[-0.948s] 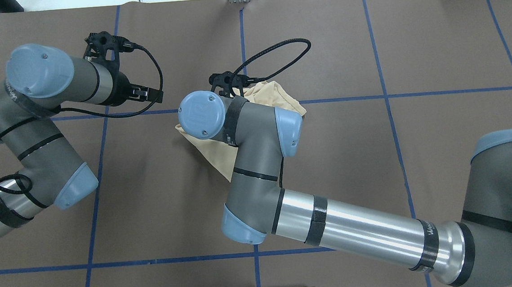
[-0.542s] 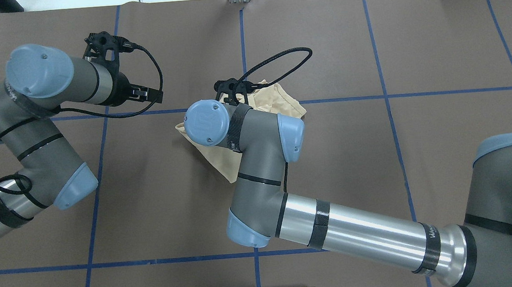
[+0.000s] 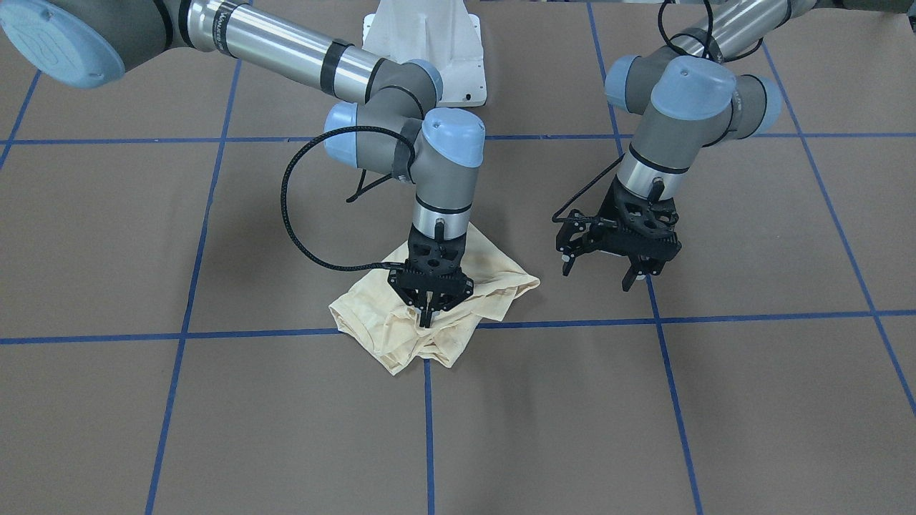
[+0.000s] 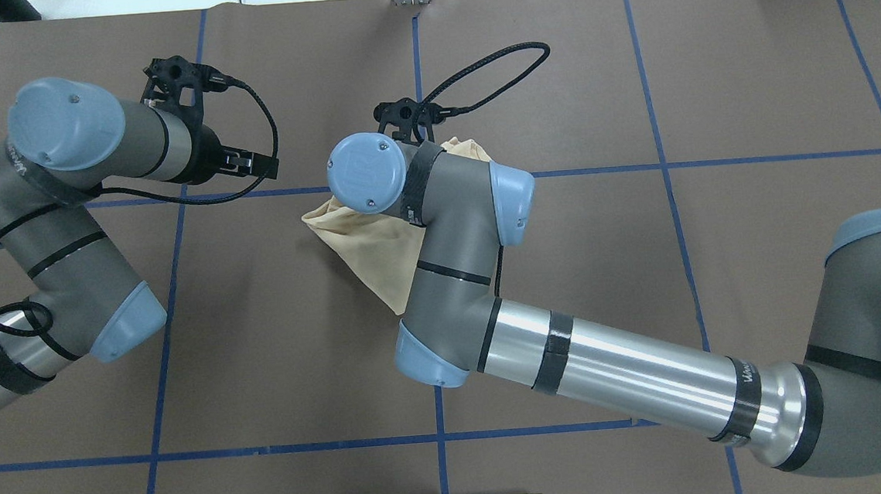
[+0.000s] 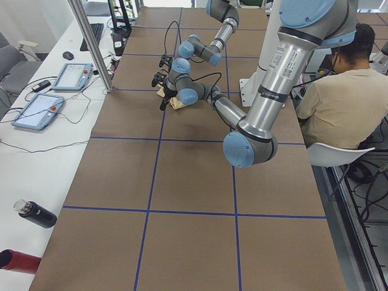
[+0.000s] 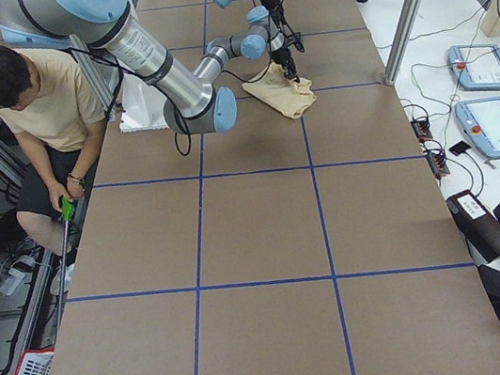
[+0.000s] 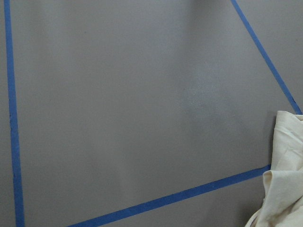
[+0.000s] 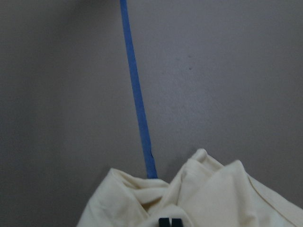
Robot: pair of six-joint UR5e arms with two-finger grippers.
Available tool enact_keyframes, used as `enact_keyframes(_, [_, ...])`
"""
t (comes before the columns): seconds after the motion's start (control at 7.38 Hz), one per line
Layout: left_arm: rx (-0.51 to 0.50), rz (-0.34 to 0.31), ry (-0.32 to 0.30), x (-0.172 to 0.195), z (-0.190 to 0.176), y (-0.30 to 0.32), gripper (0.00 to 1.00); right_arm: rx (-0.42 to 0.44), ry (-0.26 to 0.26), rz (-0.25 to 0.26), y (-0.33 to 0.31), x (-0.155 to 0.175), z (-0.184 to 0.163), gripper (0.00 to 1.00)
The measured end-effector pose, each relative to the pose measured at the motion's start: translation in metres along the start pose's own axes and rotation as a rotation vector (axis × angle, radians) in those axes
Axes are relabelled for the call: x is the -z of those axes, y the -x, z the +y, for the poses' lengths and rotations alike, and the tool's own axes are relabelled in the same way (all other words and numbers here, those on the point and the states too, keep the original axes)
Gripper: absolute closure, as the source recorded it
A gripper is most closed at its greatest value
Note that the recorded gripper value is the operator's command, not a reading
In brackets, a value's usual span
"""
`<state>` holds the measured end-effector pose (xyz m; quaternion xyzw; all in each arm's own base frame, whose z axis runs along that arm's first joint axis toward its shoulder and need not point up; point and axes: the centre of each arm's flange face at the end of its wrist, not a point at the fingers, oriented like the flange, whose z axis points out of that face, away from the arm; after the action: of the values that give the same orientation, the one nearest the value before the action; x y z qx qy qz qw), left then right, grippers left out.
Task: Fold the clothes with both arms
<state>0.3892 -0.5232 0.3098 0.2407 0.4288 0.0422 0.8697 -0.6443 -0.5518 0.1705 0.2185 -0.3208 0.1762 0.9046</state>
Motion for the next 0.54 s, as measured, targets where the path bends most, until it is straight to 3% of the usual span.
enact_keyframes(0.14, [0.0, 0.0, 0.0, 0.004, 0.004, 0.004, 0.0, -0.036, -0.057, -0.037, 0.006, 0.002, -0.03, 1.0])
enact_keyframes(0.27, [0.006, 0.002, -0.002, 0.008, 0.008, 0.006, 0.0, -0.09, -0.104, -0.075, 0.013, 0.017, -0.066, 0.83])
enact_keyframes(0.41, [0.016, 0.005, -0.003, 0.011, 0.01, 0.006, 0.0, -0.135, -0.121, -0.097, 0.016, 0.032, -0.092, 0.17])
enact_keyframes(0.54, [0.023, 0.007, -0.004, 0.013, 0.011, 0.006, 0.0, -0.152, -0.097, -0.091, 0.013, 0.042, -0.105, 0.0])
